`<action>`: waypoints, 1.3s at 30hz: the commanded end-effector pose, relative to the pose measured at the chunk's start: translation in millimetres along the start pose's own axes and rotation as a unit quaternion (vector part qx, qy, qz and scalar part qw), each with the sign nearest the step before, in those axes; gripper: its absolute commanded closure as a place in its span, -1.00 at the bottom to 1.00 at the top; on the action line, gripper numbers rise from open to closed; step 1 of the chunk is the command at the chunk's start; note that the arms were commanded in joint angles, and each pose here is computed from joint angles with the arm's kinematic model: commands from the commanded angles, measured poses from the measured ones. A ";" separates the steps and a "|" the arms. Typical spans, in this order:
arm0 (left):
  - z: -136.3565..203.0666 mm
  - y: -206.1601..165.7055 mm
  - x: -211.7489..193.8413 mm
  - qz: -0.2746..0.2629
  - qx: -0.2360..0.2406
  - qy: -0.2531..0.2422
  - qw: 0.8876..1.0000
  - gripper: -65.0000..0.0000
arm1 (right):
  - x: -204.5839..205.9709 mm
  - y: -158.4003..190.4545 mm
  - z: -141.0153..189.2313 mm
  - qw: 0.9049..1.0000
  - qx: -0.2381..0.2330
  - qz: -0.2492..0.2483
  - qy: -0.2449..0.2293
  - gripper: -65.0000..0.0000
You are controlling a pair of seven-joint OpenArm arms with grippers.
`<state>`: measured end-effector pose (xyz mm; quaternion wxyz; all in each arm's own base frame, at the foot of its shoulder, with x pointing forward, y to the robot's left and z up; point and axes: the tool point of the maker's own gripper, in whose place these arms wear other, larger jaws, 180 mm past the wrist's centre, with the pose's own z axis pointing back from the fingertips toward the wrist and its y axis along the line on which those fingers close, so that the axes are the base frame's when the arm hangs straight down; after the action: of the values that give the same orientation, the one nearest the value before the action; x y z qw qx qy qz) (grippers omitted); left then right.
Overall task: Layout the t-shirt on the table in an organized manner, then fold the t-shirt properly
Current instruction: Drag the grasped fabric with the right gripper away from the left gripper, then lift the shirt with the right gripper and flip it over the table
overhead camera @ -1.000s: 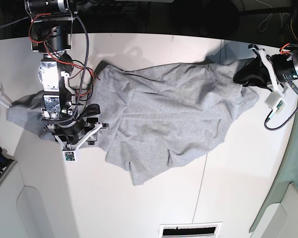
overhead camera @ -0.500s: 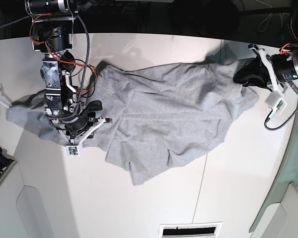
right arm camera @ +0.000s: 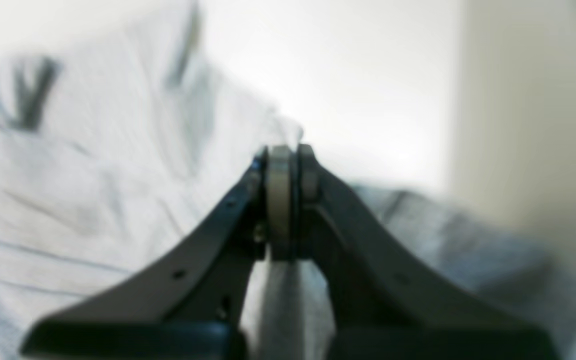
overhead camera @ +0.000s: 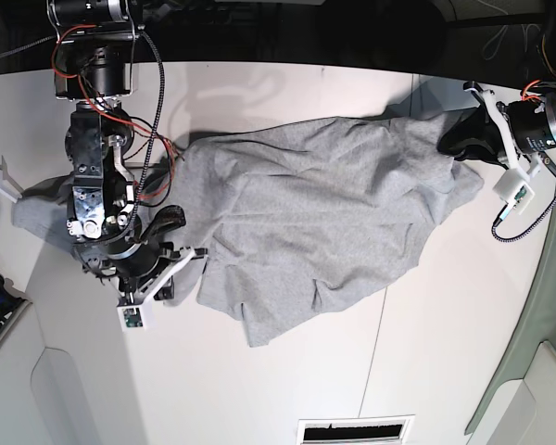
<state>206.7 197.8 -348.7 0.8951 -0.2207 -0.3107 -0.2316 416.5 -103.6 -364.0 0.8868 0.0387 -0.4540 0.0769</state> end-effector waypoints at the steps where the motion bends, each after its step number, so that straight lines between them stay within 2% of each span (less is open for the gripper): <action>1: 4.9 2.2 10.3 -0.013 0.001 -0.014 1.000 1.00 | 34.8 -1.5 9.4 0.999 -0.002 0.004 -0.040 1.00; 6: 4.8 3.9 7.7 -0.012 0.004 -0.010 1.000 1.00 | 61.0 0.2 51.5 0.998 0.001 0.006 -0.065 1.00; 11: 3.1 15.8 -9.2 0.014 0.012 0.008 1.000 1.00 | 28.6 12.8 100.3 0.998 0.006 0.008 -0.070 1.00; 17: 1.1 29.9 -28.4 0.054 0.021 0.015 0.998 1.00 | -8.4 11.0 181.0 0.997 -0.022 0.012 -0.067 1.00; 19: 1.0 30.9 -30.5 0.057 0.022 0.017 0.998 1.00 | -24.6 3.2 200.9 0.998 -0.040 0.008 -0.049 1.00; 23: 1.0 30.9 -30.4 0.057 0.022 0.017 0.998 1.00 | -76.5 -19.5 223.8 0.996 -0.082 -0.007 0.026 1.00; 26: 0.9 30.8 -29.0 0.058 0.021 0.014 0.998 1.00 | -112.7 -31.0 243.3 0.990 -0.110 -0.027 0.080 1.00; 35: 0.7 31.5 -25.3 0.057 0.022 0.005 0.998 1.00 | -189.8 -31.6 275.8 0.970 -0.131 -0.056 0.197 1.00; 38: 0.8 31.5 -23.8 0.057 0.021 0.003 0.998 1.00 | -201.0 -33.6 270.2 0.970 -0.132 -0.059 0.196 1.00; 39: 0.6 30.4 -22.5 0.060 0.018 -0.001 0.998 0.97 | -196.8 -34.5 266.5 0.973 -0.132 -0.059 0.180 0.79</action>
<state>199.2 226.8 -382.2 0.9184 -0.2210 -0.2832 -0.1660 89.5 -193.6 -375.9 0.9601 -0.0646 -0.2704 -0.0310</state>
